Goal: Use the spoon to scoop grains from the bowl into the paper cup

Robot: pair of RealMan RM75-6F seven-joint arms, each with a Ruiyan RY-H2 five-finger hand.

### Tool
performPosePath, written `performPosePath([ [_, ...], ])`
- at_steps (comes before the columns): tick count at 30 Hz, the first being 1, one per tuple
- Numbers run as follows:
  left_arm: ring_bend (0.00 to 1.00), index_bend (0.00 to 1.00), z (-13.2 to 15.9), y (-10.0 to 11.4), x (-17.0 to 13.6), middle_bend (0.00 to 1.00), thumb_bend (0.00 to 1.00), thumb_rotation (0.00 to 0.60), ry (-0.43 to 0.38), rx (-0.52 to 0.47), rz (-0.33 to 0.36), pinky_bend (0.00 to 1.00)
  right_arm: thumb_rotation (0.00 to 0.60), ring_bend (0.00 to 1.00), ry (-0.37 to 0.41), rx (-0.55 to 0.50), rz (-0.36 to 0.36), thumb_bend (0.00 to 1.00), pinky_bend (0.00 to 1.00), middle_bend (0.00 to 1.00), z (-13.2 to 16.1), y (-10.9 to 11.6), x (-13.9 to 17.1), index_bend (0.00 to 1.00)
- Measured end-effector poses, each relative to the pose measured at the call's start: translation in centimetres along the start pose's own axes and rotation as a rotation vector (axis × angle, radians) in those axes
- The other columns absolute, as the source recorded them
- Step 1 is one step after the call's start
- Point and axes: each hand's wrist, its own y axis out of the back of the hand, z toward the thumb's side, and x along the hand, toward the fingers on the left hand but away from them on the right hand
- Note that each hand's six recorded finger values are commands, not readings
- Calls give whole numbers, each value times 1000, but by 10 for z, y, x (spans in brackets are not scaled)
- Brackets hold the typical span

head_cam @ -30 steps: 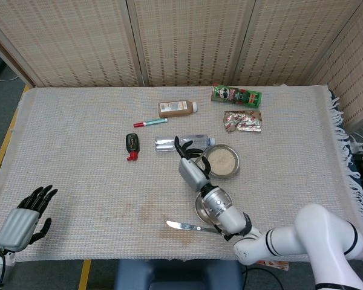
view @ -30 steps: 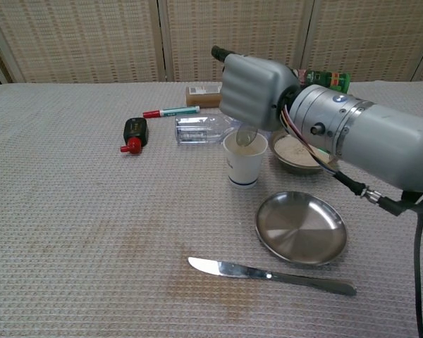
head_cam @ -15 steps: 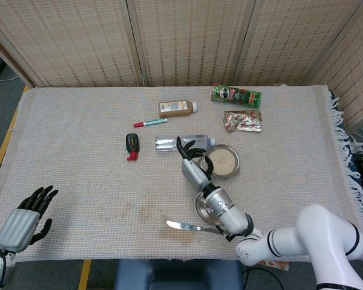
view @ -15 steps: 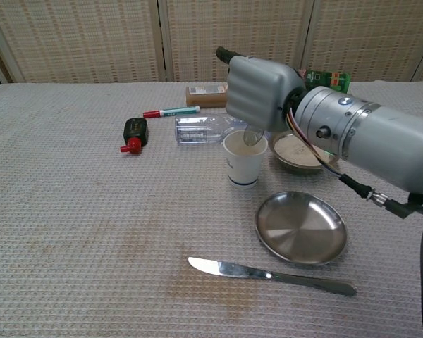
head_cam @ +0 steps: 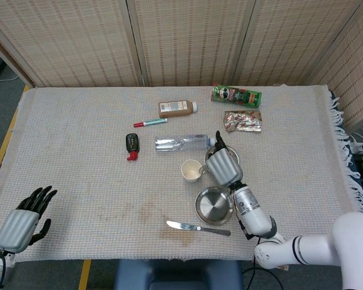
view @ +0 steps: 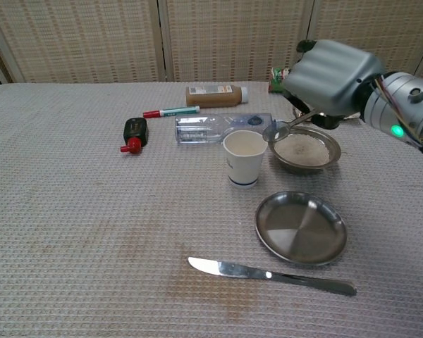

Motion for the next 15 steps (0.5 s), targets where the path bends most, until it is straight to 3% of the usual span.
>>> performPosePath([
  [8,0,0,3,-3,1,0,511,600,3,9,-5,212,600,295,66,-316,48,349,89,554,-8,-40,40,642],
  [15,0,0,4,-3,2,0,511,600,0,6,-5,212,600,296,127,-388,143,349,89,554,1,-67,56,643],
])
